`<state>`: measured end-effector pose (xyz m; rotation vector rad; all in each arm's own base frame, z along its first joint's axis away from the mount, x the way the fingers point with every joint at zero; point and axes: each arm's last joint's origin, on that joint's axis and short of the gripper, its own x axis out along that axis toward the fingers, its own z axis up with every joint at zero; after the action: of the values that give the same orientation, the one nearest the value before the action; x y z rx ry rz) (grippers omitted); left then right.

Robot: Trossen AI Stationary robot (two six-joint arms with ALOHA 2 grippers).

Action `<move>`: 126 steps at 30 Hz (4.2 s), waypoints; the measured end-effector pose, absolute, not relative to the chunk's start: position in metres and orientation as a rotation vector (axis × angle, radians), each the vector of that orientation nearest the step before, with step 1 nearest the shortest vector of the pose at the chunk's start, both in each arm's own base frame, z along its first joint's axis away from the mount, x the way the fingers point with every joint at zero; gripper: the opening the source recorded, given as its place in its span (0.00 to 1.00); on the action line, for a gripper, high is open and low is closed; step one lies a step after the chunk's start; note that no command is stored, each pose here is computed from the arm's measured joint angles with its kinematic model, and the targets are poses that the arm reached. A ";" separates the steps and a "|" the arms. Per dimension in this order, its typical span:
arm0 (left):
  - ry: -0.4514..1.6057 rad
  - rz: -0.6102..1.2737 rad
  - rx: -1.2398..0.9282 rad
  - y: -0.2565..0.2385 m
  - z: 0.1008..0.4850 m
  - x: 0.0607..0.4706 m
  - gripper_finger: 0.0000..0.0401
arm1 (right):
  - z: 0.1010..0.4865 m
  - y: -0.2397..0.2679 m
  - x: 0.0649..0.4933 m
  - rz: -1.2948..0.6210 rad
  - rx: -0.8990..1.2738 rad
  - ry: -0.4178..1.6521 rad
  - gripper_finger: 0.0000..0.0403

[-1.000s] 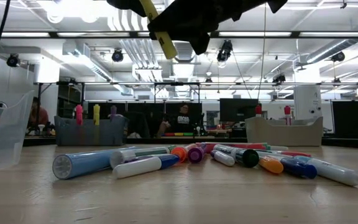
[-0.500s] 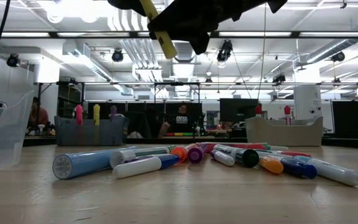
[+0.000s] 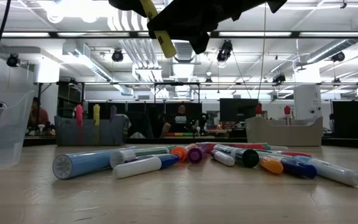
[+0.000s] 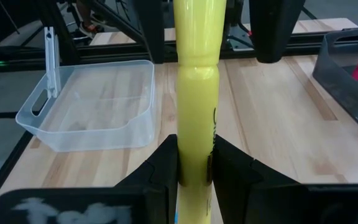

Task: Pick & Place Markers
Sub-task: Put the yellow highlighter pen into the black bin

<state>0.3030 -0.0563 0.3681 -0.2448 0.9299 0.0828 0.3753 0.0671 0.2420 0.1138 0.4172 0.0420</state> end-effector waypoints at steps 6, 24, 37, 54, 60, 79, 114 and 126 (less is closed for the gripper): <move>0.929 0.082 -0.244 -0.056 0.368 0.303 0.43 | 0.243 0.067 0.376 0.042 0.115 0.409 0.17; 0.924 0.077 -0.241 -0.057 0.368 0.304 0.27 | 0.247 0.066 0.377 0.019 0.098 0.361 0.24; 0.955 0.064 -0.193 -0.056 0.367 0.301 0.27 | 0.241 0.066 0.375 0.005 0.110 0.420 0.40; 0.958 0.062 -0.186 -0.055 0.367 0.300 0.27 | 0.234 0.065 0.372 0.000 0.104 0.467 0.45; 0.957 0.061 -0.186 -0.056 0.367 0.300 0.27 | 0.234 0.065 0.372 0.000 0.104 0.467 0.46; 1.177 0.243 -0.217 -0.050 0.344 0.282 0.27 | 0.225 0.064 0.367 -0.008 0.085 0.556 0.45; 1.891 0.403 -0.128 -0.039 0.242 0.207 0.27 | 0.218 0.060 0.363 -0.049 0.088 0.636 0.45; 2.134 0.361 -0.231 -0.037 0.202 0.171 0.27 | 0.218 0.060 0.363 -0.048 0.088 0.636 0.45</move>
<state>0.1705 -0.0373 0.2024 -0.2312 2.1344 0.3611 0.3632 0.0598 0.2181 0.0878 0.6360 -0.0483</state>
